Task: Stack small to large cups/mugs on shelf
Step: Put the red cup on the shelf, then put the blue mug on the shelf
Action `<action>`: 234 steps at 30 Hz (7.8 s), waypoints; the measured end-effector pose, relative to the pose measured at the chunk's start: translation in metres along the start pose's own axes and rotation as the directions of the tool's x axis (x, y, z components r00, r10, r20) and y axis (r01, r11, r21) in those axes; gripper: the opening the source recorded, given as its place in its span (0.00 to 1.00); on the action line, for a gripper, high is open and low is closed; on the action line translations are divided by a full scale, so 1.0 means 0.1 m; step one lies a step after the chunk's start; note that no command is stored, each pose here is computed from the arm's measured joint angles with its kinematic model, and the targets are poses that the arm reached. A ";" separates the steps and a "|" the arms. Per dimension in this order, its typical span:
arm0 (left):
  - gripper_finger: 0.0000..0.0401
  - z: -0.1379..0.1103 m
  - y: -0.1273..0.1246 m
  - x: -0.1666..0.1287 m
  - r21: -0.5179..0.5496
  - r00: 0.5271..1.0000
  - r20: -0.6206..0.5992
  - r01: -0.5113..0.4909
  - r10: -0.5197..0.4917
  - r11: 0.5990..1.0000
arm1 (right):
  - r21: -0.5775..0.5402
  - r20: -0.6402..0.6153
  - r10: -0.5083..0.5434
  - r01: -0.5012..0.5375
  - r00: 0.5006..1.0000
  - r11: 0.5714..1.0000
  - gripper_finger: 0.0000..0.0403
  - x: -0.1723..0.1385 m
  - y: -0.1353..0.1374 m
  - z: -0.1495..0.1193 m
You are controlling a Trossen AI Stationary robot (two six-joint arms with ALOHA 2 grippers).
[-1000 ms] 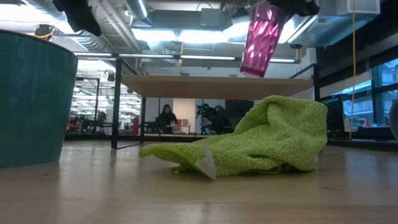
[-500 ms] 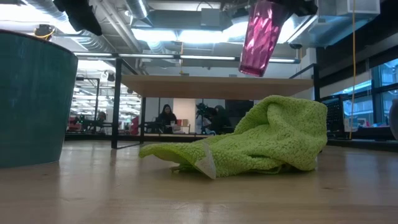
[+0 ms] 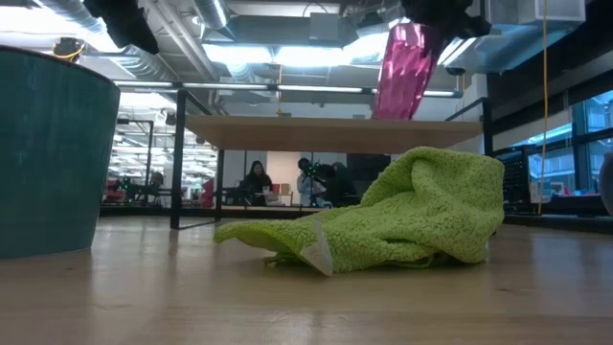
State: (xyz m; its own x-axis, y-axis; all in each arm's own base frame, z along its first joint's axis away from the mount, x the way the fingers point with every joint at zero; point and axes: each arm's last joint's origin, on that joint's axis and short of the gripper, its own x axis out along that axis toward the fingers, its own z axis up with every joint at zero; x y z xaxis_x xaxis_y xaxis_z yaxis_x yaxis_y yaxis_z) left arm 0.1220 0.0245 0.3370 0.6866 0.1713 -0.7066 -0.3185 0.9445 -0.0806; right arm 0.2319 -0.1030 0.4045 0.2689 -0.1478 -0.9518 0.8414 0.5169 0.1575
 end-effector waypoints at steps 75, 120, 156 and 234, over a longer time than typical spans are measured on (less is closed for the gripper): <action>0.18 0.09 -0.01 0.04 0.032 0.998 0.057 0.007 -0.009 0.999 | -0.017 -0.054 0.168 -0.169 0.984 0.985 0.10 -0.17 0.06 -0.04; 0.18 0.19 -0.05 0.21 0.058 0.999 0.039 0.031 -0.033 0.998 | -0.060 0.110 0.107 -0.101 0.988 0.993 0.22 -0.40 0.03 0.02; 0.18 0.19 -0.04 0.21 0.058 0.999 0.041 0.020 -0.022 0.998 | 0.103 0.046 -0.036 0.031 0.998 0.994 0.00 -0.04 -0.46 0.30; 0.18 -0.19 -0.22 0.15 0.149 0.894 -0.374 0.319 -0.245 0.936 | -0.558 0.202 0.444 -0.270 0.873 0.785 0.19 -0.55 1.49 -0.82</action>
State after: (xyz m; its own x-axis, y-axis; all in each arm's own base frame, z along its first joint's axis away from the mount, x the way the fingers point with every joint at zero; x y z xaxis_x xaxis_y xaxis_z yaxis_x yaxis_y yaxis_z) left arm 0.1271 0.0009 0.3149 0.4473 -0.1831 -0.8755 0.0177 0.9804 -0.1960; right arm 0.3040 0.0517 0.4584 0.7033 -0.0698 -0.7074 0.3261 0.9160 0.2338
